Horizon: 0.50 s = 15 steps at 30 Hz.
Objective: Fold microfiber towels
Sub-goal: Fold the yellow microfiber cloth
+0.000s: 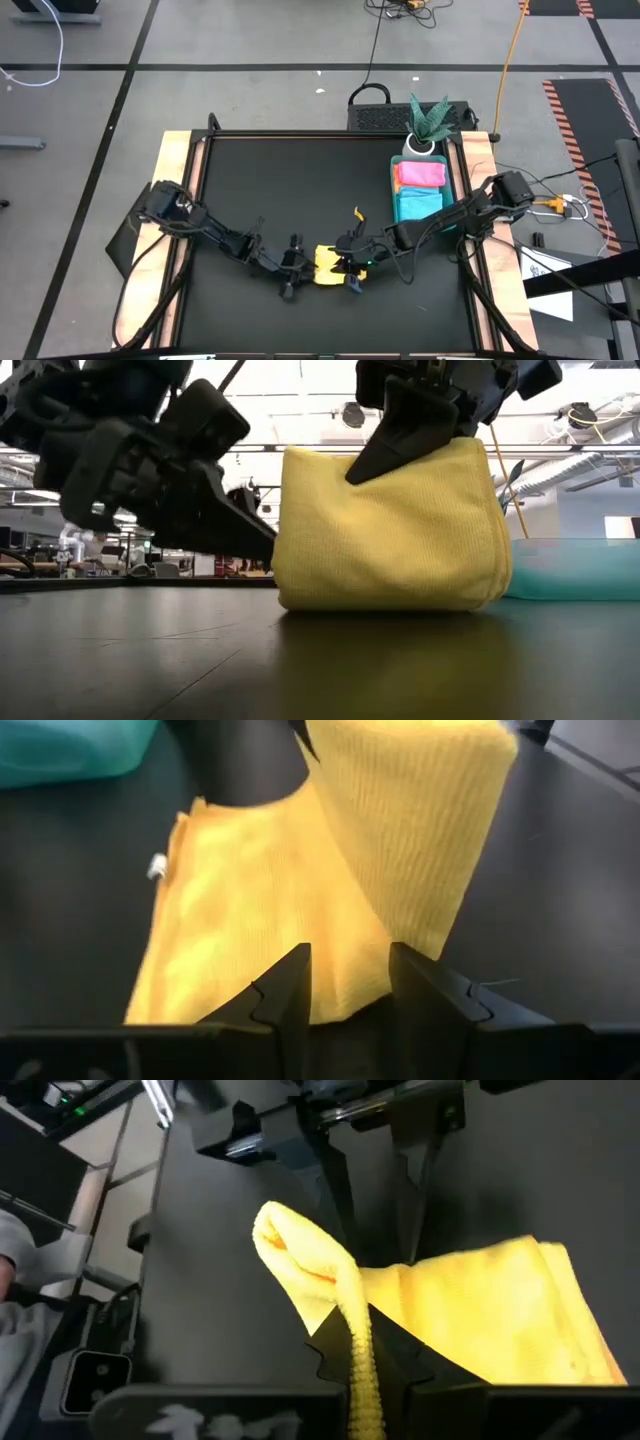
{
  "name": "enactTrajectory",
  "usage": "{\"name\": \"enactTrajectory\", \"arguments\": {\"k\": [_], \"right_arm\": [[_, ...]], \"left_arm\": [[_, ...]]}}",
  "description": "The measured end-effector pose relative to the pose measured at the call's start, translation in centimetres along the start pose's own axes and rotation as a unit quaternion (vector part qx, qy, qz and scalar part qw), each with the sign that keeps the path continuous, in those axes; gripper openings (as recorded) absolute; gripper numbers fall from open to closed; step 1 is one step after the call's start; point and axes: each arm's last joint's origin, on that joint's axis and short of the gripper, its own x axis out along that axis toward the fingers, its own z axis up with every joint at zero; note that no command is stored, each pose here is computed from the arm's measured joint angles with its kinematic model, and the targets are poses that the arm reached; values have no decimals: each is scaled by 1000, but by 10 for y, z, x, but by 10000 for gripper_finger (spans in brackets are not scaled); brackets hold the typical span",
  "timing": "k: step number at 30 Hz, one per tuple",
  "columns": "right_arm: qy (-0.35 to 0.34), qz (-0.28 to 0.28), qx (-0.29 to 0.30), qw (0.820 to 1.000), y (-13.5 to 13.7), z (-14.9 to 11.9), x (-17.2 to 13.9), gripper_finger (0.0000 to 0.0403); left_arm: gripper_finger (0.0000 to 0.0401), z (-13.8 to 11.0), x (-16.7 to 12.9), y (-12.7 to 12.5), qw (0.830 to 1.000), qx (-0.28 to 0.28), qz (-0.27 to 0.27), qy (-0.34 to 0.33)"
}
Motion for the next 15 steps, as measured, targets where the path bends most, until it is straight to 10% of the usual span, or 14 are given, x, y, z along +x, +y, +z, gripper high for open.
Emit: {"name": "enactTrajectory", "arguments": {"k": [15], "right_arm": [[9, -76, 38, 996, -25, 1, 2, 4]], "left_arm": [[140, -10, 14, -7, 1000, 1, -19, 9]]}}
